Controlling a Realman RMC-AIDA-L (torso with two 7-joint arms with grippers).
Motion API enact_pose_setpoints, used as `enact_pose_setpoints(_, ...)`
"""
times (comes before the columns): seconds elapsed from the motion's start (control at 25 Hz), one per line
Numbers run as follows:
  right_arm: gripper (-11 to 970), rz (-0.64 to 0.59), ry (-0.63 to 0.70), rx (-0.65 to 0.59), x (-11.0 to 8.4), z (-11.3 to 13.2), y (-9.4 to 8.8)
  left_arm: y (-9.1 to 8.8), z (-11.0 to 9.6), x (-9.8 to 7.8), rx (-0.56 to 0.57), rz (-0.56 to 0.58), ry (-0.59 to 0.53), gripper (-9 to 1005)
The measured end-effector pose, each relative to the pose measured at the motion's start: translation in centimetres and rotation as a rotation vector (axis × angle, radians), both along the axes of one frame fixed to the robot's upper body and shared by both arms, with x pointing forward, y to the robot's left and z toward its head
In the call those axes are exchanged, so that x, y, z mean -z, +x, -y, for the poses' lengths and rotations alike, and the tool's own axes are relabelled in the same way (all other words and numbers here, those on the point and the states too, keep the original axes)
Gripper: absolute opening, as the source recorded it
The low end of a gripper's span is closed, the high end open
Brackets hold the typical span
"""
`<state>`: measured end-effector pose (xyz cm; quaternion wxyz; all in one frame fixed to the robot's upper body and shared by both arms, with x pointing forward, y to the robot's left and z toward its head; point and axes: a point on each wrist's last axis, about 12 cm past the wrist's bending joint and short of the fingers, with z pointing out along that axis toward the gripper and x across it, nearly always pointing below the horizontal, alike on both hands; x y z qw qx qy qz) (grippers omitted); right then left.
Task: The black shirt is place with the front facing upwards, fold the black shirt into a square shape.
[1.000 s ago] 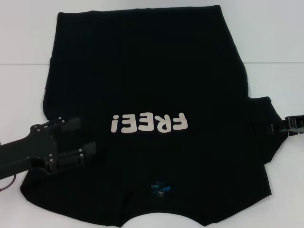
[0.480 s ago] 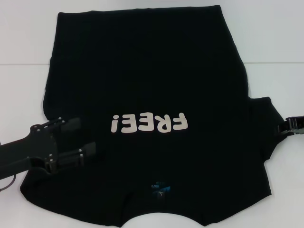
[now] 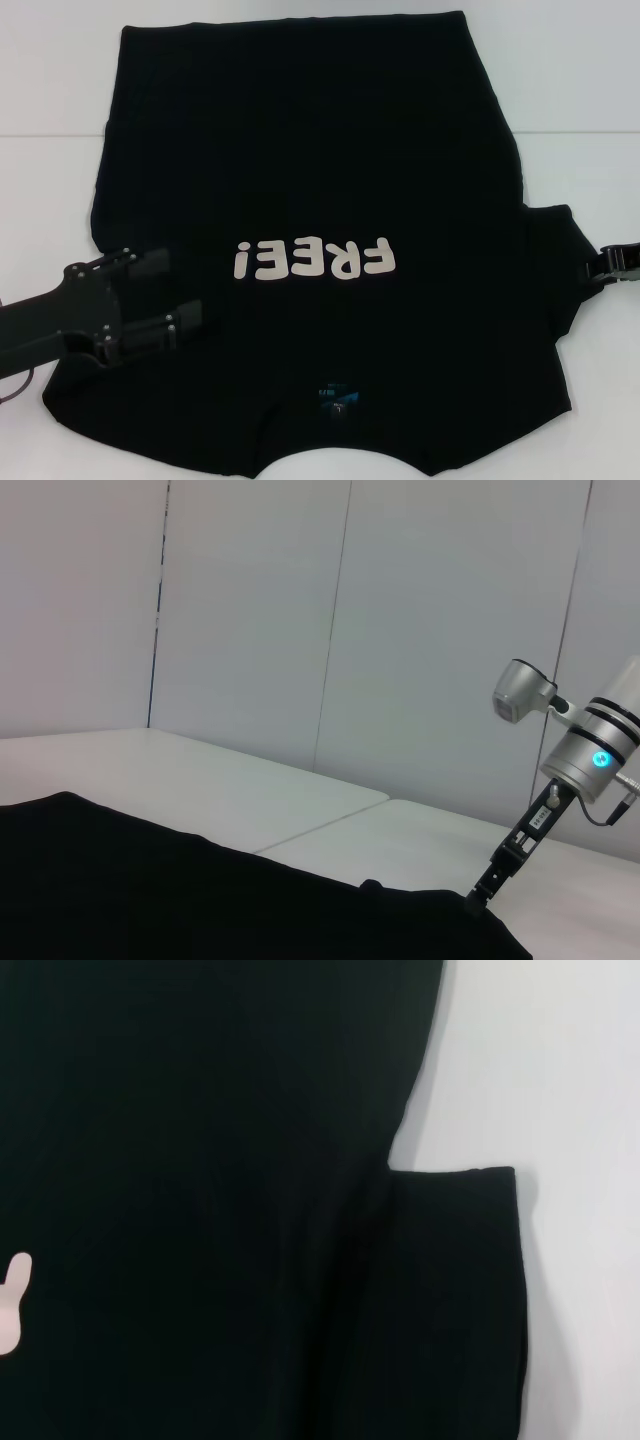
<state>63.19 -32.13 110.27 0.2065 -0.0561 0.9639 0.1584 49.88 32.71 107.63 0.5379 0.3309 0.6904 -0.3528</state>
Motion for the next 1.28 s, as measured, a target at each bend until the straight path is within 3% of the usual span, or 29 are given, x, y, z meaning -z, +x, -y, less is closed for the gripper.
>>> enact_pose_setpoints(0.4,295,-0.003,-0.023,-0.031,0.2,-0.6,0.1,0.1,0.0,-0.1,0.001,0.002,0.0,844)
enact_pose_setpoints(0.72,64,-0.005,-0.028,-0.04,0.2,-0.8,0.1,0.1,0.0,0.0,-0.001,0.002,-0.001,844)
enact_pose_setpoints(1.04,56,0.009,-0.001,-0.035,-0.3,-0.4,0.1,0.0,0.0,0.0,-0.002,-0.001,-0.002,843)
enact_pose_setpoints(1.28,50,0.046,0.04,-0.003,-1.8,1.2,0.1,-0.1,0.0,0.0,-0.004,-0.002,-0.002,843)
